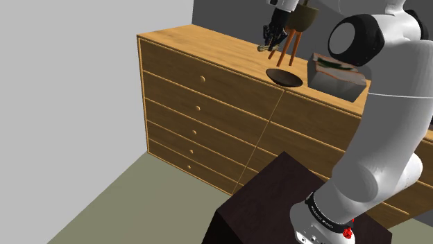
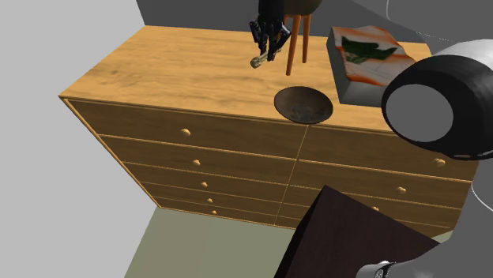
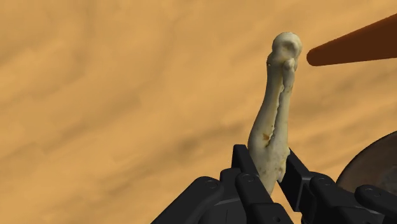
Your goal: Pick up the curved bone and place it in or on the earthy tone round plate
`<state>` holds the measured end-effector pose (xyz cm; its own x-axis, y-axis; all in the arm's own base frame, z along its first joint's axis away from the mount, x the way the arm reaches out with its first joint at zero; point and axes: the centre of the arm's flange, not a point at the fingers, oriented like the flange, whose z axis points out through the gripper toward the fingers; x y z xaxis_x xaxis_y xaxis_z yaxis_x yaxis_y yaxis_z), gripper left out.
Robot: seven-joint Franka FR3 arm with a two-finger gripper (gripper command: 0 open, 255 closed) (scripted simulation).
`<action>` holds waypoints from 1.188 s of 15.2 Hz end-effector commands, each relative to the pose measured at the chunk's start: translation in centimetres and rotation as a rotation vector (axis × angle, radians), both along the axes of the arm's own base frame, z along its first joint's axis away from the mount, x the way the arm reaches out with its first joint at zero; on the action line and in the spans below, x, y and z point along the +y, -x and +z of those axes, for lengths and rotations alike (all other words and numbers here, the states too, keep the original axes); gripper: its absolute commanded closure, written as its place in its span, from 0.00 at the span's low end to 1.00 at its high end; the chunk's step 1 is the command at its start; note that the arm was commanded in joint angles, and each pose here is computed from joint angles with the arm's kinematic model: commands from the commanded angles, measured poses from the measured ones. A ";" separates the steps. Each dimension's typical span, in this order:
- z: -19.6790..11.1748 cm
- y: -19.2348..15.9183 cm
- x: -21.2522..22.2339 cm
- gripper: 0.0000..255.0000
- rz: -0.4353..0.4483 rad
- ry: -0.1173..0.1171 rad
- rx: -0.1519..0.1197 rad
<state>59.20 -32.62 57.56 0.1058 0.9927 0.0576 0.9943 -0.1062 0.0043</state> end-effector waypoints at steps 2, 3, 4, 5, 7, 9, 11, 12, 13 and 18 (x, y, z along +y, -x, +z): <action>1.6 0.1 -0.1 1.00 0.000 0.000 0.000; 2.2 0.1 -0.1 1.00 0.000 0.000 0.000; 2.7 0.1 -0.1 1.00 0.000 0.000 0.000; 2.7 0.1 -0.1 1.00 0.000 0.000 0.000; 2.8 2.4 1.1 1.00 0.000 0.000 0.000; 2.9 4.8 2.3 1.00 0.000 0.000 0.000; 3.0 7.1 3.5 1.00 0.000 0.000 0.000; 3.1 8.3 4.1 1.00 0.000 0.000 0.000; 3.2 9.5 4.7 1.00 0.000 0.000 0.000; 3.4 15.3 7.7 1.00 0.000 0.000 0.000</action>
<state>45.10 -25.64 61.11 0.1067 0.9926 0.0581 0.9942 -0.1072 0.0049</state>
